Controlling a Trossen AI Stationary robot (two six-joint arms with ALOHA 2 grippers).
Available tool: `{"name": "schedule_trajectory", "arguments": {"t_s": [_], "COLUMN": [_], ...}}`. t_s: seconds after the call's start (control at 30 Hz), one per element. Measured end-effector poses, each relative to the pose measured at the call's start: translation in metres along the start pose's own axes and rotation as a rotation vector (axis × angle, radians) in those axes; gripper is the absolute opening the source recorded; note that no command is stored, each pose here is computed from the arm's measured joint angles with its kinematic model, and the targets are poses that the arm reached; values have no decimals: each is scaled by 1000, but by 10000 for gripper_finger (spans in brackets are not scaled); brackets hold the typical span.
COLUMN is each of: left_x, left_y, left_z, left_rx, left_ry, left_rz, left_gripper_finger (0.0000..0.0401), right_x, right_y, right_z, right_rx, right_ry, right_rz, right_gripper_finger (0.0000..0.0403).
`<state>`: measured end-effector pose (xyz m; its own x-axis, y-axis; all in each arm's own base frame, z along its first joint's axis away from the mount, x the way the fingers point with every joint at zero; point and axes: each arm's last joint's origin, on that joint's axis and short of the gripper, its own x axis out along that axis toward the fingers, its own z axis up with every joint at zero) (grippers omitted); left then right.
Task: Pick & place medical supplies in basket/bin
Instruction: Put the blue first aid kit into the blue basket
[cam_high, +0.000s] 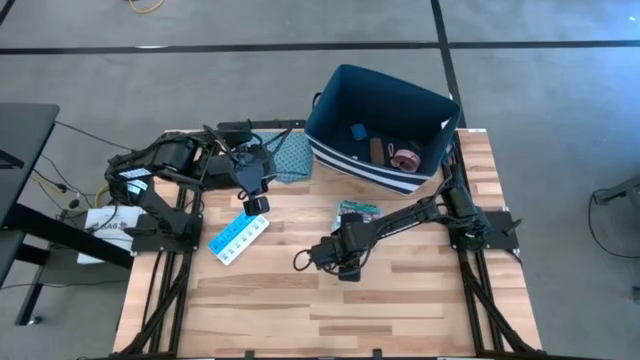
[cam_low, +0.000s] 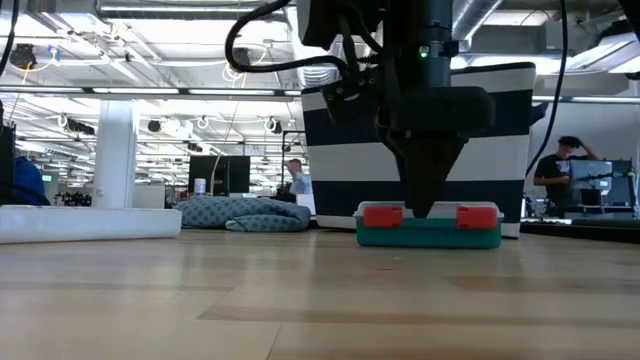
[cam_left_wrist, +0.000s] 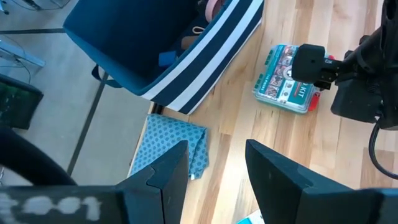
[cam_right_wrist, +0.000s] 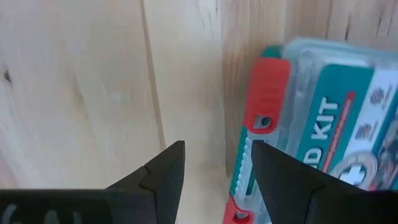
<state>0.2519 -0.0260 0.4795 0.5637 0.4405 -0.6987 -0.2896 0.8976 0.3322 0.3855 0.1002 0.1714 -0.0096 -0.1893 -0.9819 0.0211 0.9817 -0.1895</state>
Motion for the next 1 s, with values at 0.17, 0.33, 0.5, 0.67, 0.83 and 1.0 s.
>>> {"name": "schedule_trajectory", "arguments": {"t_s": [0.17,0.33,0.5,0.67,0.83,1.0], "left_x": [0,0,0,0,0,0], "left_y": [0,0,0,0,0,0], "left_z": [0,0,0,0,0,0], "left_rx": [-5,-11,-17,-18,-17,-17], "left_ry": [-1,-1,-4,-4,-4,-4], "left_rz": [0,0,0,0,0,0], "left_gripper_finger": [150,150,150,150,150,150], "right_x": [-1,-1,-1,-1,8,19], "right_y": [2,3,3,2,4,6], "right_z": [-5,-6,-8,-7,-5,-7], "right_rx": [-13,-20,-23,-11,0,6], "right_ry": [43,47,63,48,63,53], "right_rz": [-15,-18,-24,-58,-52,-50], "right_gripper_finger": [179,179,179,179,179,179]}}
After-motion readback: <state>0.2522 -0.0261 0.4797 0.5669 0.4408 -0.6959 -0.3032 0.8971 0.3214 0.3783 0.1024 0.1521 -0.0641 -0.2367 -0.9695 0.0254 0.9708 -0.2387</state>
